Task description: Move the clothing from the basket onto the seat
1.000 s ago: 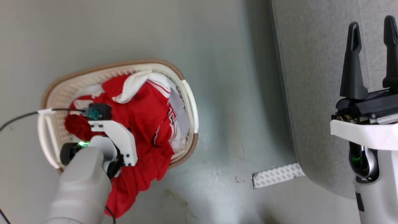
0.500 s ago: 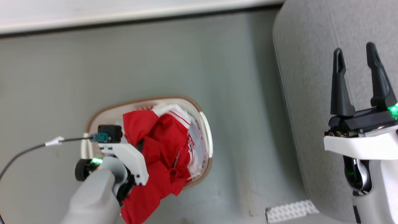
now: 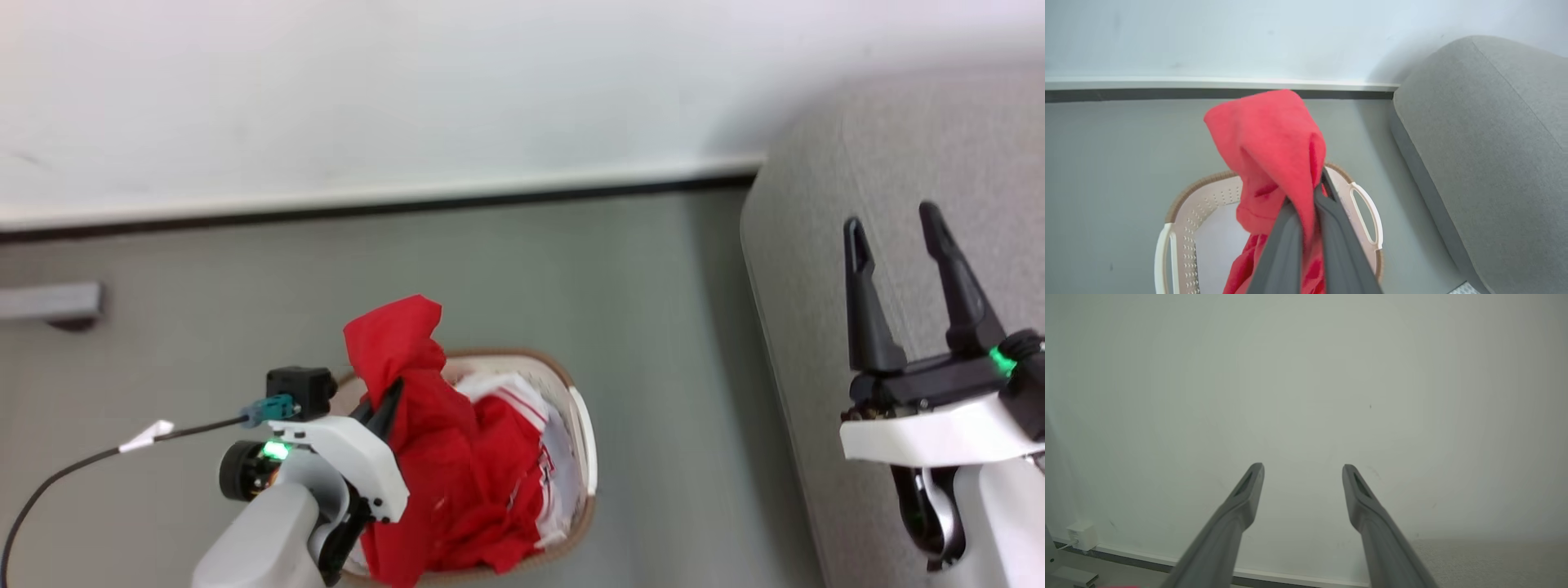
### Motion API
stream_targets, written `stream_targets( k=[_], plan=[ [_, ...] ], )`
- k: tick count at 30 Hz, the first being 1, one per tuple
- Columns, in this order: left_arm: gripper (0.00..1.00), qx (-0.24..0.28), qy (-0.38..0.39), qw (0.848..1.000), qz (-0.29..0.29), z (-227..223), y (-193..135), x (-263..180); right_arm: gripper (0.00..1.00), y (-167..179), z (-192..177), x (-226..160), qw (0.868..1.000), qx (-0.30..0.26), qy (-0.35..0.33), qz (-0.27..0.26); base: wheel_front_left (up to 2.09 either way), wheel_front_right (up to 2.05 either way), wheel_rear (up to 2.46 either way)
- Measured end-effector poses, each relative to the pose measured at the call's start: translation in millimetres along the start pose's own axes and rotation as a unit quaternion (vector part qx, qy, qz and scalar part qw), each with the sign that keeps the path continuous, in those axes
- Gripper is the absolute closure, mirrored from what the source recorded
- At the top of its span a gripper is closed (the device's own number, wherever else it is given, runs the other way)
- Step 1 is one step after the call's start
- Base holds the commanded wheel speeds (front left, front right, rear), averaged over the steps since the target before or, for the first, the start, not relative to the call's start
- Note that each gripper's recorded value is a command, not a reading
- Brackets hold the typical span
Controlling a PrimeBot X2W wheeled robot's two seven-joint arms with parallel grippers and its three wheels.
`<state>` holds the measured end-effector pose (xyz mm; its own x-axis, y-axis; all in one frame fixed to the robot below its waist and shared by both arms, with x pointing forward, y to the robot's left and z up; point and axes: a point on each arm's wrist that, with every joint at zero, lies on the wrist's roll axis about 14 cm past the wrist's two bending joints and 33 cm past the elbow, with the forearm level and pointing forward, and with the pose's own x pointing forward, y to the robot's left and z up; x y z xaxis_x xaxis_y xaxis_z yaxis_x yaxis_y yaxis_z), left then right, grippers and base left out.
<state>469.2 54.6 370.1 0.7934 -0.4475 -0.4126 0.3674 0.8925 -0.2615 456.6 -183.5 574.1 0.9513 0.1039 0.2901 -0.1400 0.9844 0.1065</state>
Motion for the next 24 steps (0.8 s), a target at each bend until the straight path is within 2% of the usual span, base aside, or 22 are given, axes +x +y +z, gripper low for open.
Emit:
stream_targets(
  k=[8, 15, 24],
  plan=[
    [1.00, 0.038, -0.115, 0.993, -0.017, 68, -15, -34, 0.00, 19, 14, -19, 1.000, 0.015, -0.006, 0.019, 0.00, 0.00, 0.00],
    [1.00, 0.076, -0.223, 0.971, -0.036, 134, -42, -68, 0.00, 35, 22, -33, 0.999, 0.023, -0.007, 0.037, 0.00, 0.00, 0.00],
    [1.00, 0.107, -0.312, 0.942, -0.059, 196, -78, -118, 0.00, 50, 33, -51, 0.998, 0.041, -0.015, 0.051, 0.00, 0.00, 0.00]
  ],
)
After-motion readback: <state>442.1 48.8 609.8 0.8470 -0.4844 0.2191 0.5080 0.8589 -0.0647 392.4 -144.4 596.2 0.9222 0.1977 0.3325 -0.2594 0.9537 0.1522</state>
